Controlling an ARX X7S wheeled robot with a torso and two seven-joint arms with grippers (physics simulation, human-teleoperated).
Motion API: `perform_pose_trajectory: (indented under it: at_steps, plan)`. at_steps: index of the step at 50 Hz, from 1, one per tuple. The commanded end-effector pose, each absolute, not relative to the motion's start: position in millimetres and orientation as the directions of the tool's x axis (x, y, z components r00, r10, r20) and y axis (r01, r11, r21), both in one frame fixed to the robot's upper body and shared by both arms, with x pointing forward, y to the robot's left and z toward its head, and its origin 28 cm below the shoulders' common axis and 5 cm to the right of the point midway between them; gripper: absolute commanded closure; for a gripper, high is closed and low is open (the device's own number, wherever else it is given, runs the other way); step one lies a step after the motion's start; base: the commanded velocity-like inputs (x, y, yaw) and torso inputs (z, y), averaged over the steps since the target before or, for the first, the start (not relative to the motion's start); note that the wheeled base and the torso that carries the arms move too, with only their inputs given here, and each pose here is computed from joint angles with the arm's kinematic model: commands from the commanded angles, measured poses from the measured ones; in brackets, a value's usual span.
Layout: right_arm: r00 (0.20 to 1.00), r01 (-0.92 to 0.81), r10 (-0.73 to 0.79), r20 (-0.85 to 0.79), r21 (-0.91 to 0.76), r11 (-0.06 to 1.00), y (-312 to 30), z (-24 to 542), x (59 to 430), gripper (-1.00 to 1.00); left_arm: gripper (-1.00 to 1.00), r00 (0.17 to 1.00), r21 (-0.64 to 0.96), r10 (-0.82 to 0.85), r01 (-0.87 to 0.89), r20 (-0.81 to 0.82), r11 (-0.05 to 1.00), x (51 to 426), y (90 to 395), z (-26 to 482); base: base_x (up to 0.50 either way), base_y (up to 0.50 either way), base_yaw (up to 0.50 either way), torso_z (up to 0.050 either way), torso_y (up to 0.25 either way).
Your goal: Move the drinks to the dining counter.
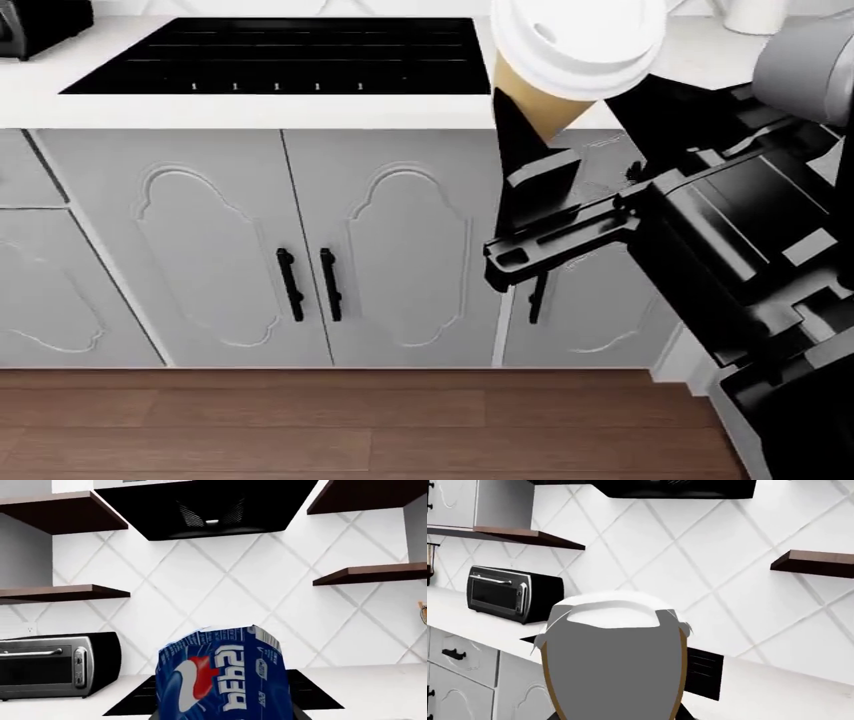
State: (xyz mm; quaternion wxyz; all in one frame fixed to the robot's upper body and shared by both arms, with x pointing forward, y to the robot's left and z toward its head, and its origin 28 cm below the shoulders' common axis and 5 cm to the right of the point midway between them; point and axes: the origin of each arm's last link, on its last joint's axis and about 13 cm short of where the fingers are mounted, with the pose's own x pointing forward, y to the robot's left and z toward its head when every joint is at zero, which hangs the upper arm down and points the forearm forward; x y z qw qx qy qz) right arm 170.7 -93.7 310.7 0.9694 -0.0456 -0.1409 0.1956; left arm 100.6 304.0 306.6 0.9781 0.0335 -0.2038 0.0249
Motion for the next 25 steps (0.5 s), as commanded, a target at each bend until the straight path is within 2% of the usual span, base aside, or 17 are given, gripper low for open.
perform_pose_trajectory:
  at_steps: [1,3,8,11,18,25]
  plan:
    - [0.883,-0.363,0.393,0.256,-0.158,0.918,-93.5,311.8,171.4,1.0,1.0,0.913,0.046,0.04,-0.064,0.405,0.997,100.1,304.1,307.2,-0.5,0.2,0.0,0.0,0.0]
    - [0.881,-0.37,0.399,0.256,-0.156,0.916,-93.3,311.1,171.3,1.0,1.0,0.913,0.046,0.04,-0.064,0.405,0.997,100.0,304.2,307.4,-0.5,0.23,0.0,0.0,0.0]
    - [0.898,-0.322,0.366,0.246,-0.198,0.926,-94.5,307.9,172.5,1.0,1.0,0.915,0.046,0.04,-0.064,0.403,0.997,100.5,304.4,306.5,-0.37,0.0,0.42,0.0,0.0]
    - [0.894,-0.307,0.358,0.268,-0.215,0.927,-95.4,308.0,171.0,1.0,1.0,0.915,0.046,0.041,-0.065,0.4,0.997,100.7,304.7,305.9,0.08,0.0,0.5,0.0,0.0]
    - [0.902,-0.276,0.334,0.274,-0.228,0.934,-96.5,307.4,171.1,1.0,1.0,0.915,0.044,0.046,-0.069,0.401,0.997,100.7,304.9,305.8,0.0,0.0,0.04,0.0,0.0]
    - [0.899,-0.284,0.349,0.263,-0.254,0.924,-95.4,307.2,171.6,1.0,1.0,0.915,0.044,0.045,-0.069,0.4,0.997,100.9,305.1,305.3,0.0,0.0,0.5,0.001,0.0]
